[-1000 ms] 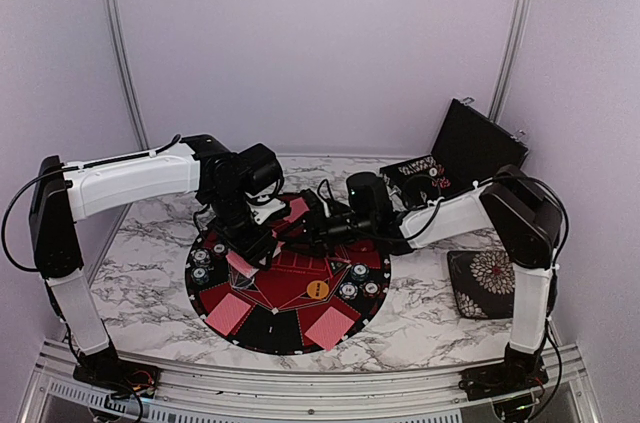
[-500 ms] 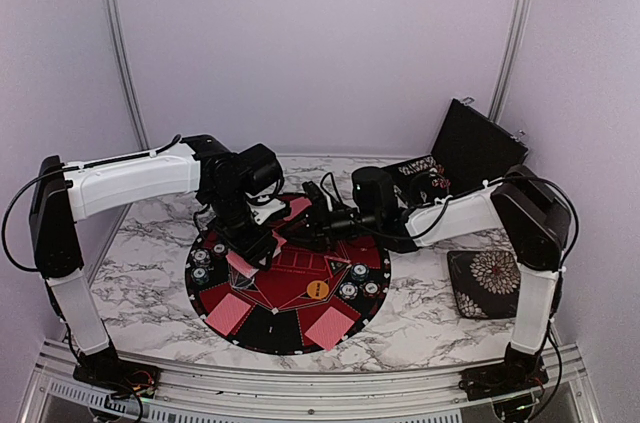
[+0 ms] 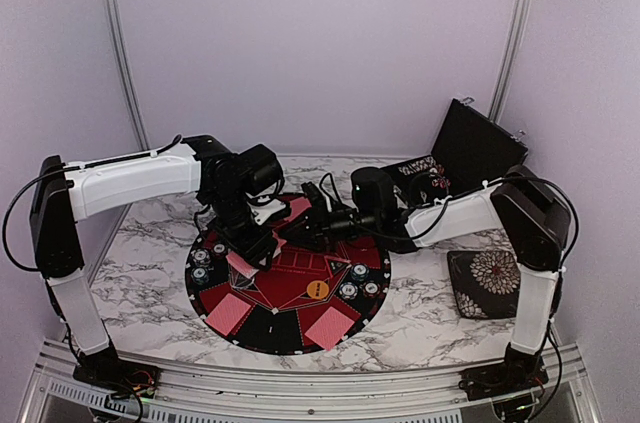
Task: Distribute texas hold em gaming equipment
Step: Pick up the poker card from the face-down deck piles.
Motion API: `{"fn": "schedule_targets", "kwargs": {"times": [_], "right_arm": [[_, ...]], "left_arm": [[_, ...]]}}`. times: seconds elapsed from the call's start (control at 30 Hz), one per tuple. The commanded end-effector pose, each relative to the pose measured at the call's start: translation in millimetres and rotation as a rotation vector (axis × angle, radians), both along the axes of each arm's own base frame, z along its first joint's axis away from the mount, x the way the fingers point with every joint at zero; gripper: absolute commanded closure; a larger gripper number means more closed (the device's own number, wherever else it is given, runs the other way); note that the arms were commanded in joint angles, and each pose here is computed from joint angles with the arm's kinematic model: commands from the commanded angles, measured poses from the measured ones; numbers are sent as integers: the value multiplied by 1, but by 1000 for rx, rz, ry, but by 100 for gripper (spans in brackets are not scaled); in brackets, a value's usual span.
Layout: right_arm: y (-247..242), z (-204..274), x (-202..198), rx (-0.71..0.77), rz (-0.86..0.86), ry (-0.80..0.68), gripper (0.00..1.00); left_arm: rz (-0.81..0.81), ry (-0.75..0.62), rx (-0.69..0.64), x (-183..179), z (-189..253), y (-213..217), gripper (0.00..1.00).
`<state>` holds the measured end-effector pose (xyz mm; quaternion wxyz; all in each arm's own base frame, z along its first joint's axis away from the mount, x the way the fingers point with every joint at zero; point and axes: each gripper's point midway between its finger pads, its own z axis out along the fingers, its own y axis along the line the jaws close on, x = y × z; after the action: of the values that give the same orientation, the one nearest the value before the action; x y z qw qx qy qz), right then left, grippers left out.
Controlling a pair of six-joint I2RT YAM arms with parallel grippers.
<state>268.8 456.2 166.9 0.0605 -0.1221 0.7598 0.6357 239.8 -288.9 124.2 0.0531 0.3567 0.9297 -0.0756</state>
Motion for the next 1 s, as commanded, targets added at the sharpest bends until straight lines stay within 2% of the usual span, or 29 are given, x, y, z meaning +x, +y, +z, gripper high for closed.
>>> {"fn": "schedule_targets", "kwargs": {"times": [0.0, 0.57, 0.97], "right_arm": [[4, 2, -1, 15, 6, -12, 78], [11, -2, -1, 9, 22, -7, 84], [5, 3, 6, 7, -11, -18, 94]], "left_arm": [[-7, -4, 1, 2, 1, -1, 54], [-1, -3, 4, 3, -1, 1, 54], [-3, 3, 5, 1, -3, 3, 55]]}}
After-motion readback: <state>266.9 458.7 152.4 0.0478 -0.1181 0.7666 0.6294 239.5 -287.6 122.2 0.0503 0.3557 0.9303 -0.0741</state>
